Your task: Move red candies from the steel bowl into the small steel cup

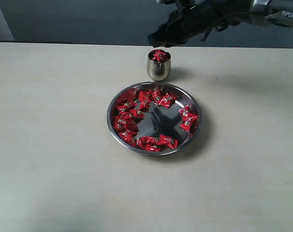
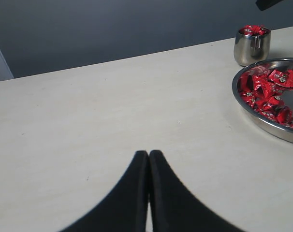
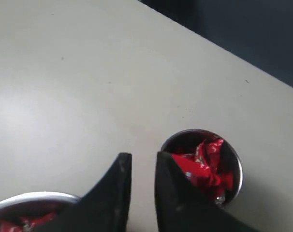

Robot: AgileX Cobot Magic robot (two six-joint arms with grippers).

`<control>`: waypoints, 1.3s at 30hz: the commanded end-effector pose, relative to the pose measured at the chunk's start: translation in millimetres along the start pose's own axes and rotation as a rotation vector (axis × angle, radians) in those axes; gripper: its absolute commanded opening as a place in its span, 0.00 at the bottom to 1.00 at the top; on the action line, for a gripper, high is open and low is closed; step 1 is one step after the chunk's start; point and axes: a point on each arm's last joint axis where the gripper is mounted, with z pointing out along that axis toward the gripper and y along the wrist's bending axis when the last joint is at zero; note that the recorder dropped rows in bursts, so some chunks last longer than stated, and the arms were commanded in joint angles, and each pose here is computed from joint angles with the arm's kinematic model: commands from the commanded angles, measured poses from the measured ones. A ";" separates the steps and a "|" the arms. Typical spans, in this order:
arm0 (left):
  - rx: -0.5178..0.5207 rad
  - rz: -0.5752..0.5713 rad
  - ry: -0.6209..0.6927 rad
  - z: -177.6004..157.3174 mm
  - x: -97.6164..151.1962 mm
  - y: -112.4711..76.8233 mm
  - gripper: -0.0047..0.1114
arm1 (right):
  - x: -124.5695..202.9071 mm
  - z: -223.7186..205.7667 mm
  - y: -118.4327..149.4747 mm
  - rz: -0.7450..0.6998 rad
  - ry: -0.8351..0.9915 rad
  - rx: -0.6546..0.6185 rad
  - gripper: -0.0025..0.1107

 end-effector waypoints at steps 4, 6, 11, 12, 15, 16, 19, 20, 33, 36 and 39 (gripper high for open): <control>0.004 -0.006 -0.015 -0.4 -1.4 -0.2 0.04 | -21.1 -81.2 38.5 0.012 0.071 -0.087 0.02; 0.004 -0.006 -0.015 -0.4 -1.4 -0.2 0.04 | -9.5 -93.1 45.9 0.028 0.085 -0.079 0.02; 0.004 -0.006 -0.015 -0.4 -1.4 -0.2 0.04 | 30.0 -152.0 74.9 0.083 0.045 0.026 0.02; 0.004 -0.006 -0.015 -0.4 -1.4 -0.2 0.04 | 41.7 -165.6 83.9 0.112 0.040 0.030 0.02; 0.004 -0.006 -0.015 -0.4 -1.4 -0.2 0.04 | 73.6 -199.7 113.6 0.147 -0.009 0.041 0.02; 0.004 -0.006 -0.015 -0.4 -1.4 -0.2 0.04 | 83.5 -210.7 121.7 0.154 -0.040 0.058 0.02; 0.004 -0.006 -0.015 -0.4 -1.4 -0.2 0.04 | 111.1 -235.2 138.7 0.233 -0.096 0.068 0.02; 0.004 -0.006 -0.015 -0.4 -1.4 -0.2 0.04 | 118.1 -243.2 145.9 0.268 -0.093 0.042 0.02; 0.004 -0.006 -0.015 -0.4 -1.4 -0.2 0.04 | 157.8 -291.0 189.6 0.149 0.055 -0.129 0.02; 0.004 -0.006 -0.015 -0.4 -1.4 -0.2 0.04 | 162.3 -306.1 183.9 0.091 -0.066 -0.017 0.02; 0.004 -0.006 -0.015 -0.4 -1.4 -0.2 0.04 | 175.4 -323.6 177.8 0.178 -0.319 0.124 0.02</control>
